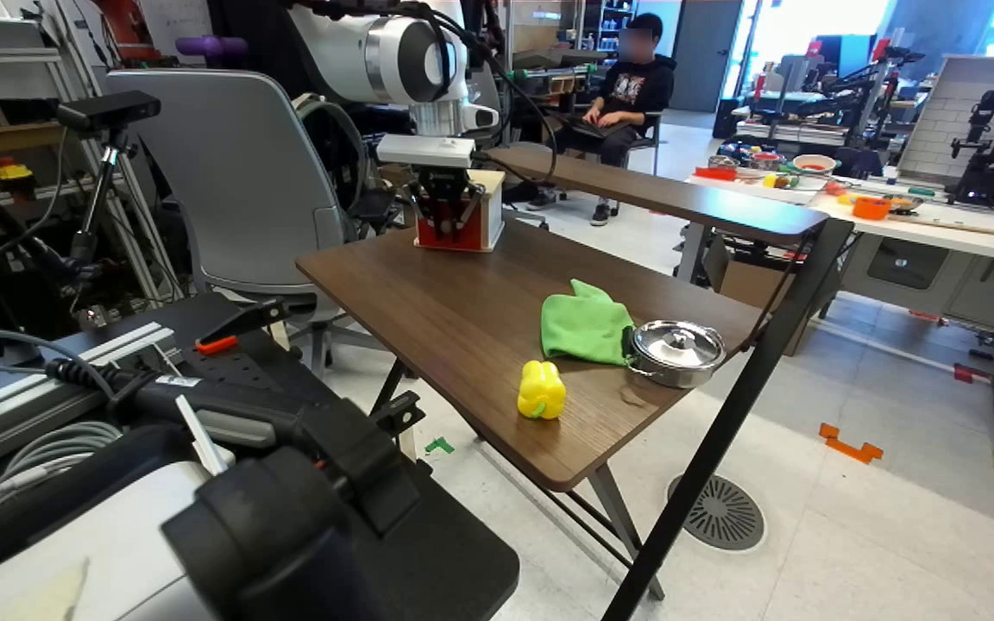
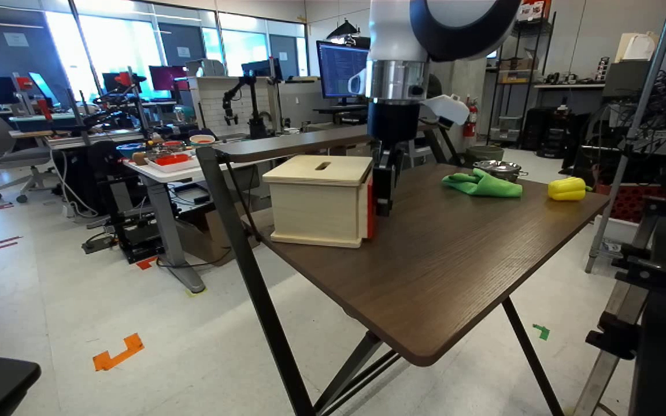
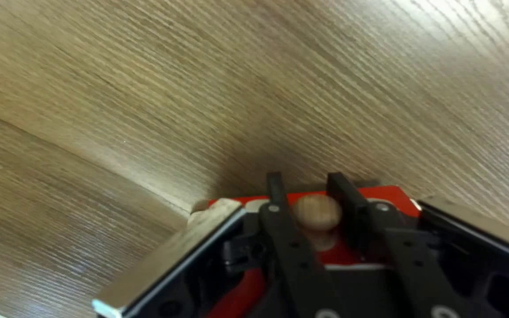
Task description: Open the drawer and take the stuffed animal out and place it on the table
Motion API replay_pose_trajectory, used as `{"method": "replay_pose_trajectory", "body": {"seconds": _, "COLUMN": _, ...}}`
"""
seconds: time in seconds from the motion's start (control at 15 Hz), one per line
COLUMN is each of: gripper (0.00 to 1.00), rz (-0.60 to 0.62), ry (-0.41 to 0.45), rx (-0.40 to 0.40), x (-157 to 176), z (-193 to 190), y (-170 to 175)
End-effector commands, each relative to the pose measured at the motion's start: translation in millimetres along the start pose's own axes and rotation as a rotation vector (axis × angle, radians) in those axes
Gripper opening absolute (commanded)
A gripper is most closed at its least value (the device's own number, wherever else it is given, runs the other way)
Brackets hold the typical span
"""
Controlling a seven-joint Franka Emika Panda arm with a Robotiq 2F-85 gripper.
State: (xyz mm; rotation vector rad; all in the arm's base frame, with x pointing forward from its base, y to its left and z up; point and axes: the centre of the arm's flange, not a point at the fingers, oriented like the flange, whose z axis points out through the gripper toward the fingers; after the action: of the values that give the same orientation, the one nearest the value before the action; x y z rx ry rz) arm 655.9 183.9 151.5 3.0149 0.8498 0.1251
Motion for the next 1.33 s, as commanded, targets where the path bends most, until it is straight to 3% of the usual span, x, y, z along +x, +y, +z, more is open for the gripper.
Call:
{"method": "replay_pose_trajectory", "body": {"seconds": 0.0, "gripper": 0.03, "rz": 0.003, "ry": -0.009, "rx": -0.013, "x": 2.7, "z": -5.9, "y": 5.5}}
{"method": "replay_pose_trajectory", "body": {"seconds": 0.07, "gripper": 0.07, "rz": 0.006, "ry": -0.007, "rx": -0.015, "x": -1.4, "z": -7.2, "y": 6.0}}
{"method": "replay_pose_trajectory", "body": {"seconds": 1.27, "gripper": 0.07, "rz": 0.049, "ry": -0.075, "rx": 0.009, "x": -75.6, "z": -11.5, "y": 5.2}}
